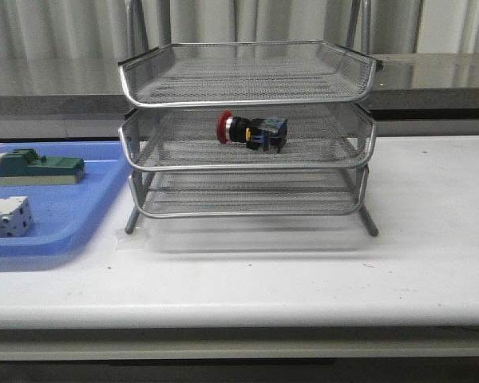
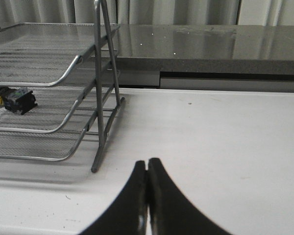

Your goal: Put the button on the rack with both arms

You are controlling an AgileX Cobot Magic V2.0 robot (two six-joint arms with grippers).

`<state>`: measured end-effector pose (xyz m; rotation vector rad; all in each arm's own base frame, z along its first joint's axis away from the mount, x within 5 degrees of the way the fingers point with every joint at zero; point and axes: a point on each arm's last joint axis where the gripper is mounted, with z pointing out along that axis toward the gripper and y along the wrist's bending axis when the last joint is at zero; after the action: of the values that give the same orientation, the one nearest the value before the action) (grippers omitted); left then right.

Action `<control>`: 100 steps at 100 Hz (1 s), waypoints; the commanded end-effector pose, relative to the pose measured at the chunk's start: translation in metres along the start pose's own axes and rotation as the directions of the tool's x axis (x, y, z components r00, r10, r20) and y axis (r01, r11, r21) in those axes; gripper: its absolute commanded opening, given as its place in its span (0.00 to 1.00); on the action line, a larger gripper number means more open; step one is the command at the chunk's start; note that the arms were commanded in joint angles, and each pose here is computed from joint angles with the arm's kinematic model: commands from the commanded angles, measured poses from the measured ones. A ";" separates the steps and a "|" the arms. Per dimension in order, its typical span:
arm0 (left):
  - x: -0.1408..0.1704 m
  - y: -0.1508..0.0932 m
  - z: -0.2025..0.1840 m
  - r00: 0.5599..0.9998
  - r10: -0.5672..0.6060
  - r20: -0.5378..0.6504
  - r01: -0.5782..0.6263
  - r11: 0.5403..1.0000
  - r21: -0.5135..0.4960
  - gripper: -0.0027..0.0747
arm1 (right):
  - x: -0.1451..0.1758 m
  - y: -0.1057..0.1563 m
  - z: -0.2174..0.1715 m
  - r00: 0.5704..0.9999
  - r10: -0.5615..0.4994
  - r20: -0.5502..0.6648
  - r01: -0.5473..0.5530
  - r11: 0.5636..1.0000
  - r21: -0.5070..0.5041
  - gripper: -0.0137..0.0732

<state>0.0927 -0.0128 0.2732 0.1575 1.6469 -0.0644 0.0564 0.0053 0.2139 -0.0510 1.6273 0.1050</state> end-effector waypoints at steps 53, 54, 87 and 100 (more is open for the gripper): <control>-0.015 0.004 -0.001 0.996 -0.019 0.090 0.023 0.999 -0.043 0.01 | 0.011 0.000 -0.001 0.993 0.001 0.117 0.000 1.000 -0.011 0.09; -0.015 0.004 -0.001 0.996 -0.019 0.090 0.023 0.999 -0.043 0.01 | 0.011 0.000 -0.001 0.993 0.001 0.117 0.000 1.000 -0.011 0.09; -0.015 0.004 -0.001 0.996 -0.019 0.090 0.023 0.999 -0.043 0.01 | 0.011 0.000 -0.001 0.993 0.001 0.117 0.000 1.000 -0.011 0.09; -0.015 0.004 -0.001 0.996 -0.019 0.090 0.023 0.999 -0.043 0.01 | 0.011 0.000 -0.001 0.993 0.001 0.117 0.000 1.000 -0.011 0.09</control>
<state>0.0927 -0.0128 0.2732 0.1575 1.6469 -0.0644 0.0564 0.0056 0.1944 -0.0489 1.6136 0.1119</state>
